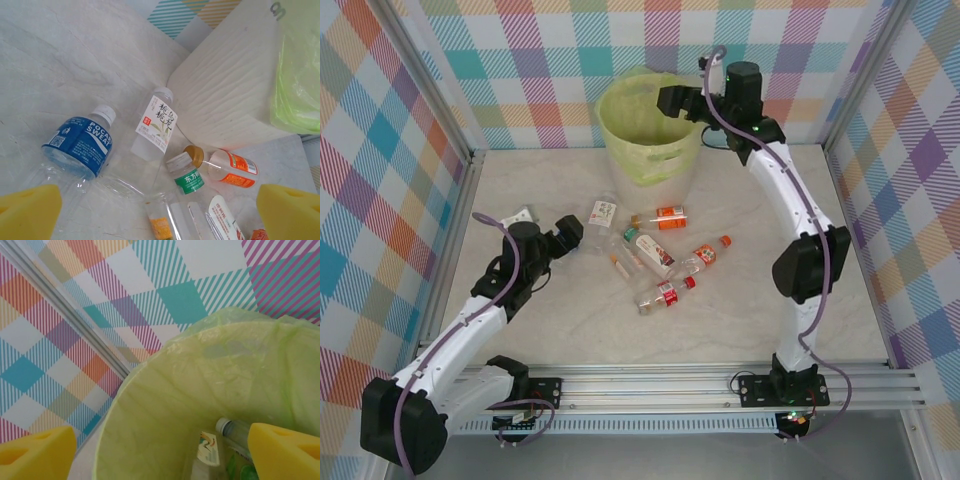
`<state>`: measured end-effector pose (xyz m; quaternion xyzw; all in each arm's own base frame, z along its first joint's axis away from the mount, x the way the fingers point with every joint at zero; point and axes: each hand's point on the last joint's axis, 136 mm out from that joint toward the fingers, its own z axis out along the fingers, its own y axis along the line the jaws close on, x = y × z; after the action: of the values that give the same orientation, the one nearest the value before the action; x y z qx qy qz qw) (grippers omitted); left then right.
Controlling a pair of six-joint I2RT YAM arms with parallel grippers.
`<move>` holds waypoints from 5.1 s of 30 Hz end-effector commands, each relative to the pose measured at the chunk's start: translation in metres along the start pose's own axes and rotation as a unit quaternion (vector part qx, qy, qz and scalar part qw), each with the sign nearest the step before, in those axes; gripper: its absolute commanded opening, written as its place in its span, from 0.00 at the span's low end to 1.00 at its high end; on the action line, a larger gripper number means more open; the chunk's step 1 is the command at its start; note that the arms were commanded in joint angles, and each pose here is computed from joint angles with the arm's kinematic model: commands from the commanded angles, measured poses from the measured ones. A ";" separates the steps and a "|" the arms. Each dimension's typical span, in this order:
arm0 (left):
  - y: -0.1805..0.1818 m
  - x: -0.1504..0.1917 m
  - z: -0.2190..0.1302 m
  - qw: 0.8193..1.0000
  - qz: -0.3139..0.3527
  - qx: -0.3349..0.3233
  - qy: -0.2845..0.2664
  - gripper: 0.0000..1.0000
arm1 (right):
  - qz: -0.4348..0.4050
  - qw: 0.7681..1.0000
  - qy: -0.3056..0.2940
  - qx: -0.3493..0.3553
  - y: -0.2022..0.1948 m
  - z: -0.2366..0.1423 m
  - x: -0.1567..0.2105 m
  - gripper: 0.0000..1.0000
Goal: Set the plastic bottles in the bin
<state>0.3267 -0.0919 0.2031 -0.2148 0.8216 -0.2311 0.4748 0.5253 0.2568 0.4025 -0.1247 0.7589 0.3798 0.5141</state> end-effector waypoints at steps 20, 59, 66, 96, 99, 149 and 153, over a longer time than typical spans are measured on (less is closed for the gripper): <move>0.057 0.012 0.056 0.971 0.125 -0.122 0.163 1.00 | -0.054 0.985 -0.058 0.155 -0.012 -0.153 0.080 1.00; 0.117 0.061 0.099 0.925 0.193 -0.186 0.269 0.97 | 0.015 0.959 -0.065 0.276 -0.059 -0.179 0.110 1.00; 0.122 0.069 0.095 0.918 0.188 -0.194 0.289 0.90 | 0.018 0.957 -0.062 0.283 -0.062 -0.179 0.111 1.00; 0.034 -0.029 0.060 0.928 0.219 -0.283 0.105 0.31 | 0.037 0.960 -0.050 0.272 -0.063 -0.167 0.113 1.00; -0.007 -0.053 0.057 0.918 0.266 -0.286 0.060 0.33 | 0.042 0.961 -0.049 0.269 -0.063 -0.164 0.114 1.00; -0.276 -0.113 0.099 0.956 0.273 0.102 0.031 1.00 | 0.044 0.964 -0.049 0.259 -0.054 -0.177 0.120 1.00; -0.271 -0.112 0.075 0.957 0.267 0.114 0.021 1.00 | 0.043 0.970 -0.051 0.235 -0.051 -0.169 0.124 1.00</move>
<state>0.5019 -0.2628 0.3424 0.0789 0.8706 -0.1509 0.4616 0.3821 0.1179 0.3028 0.0643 0.8120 0.1966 0.5458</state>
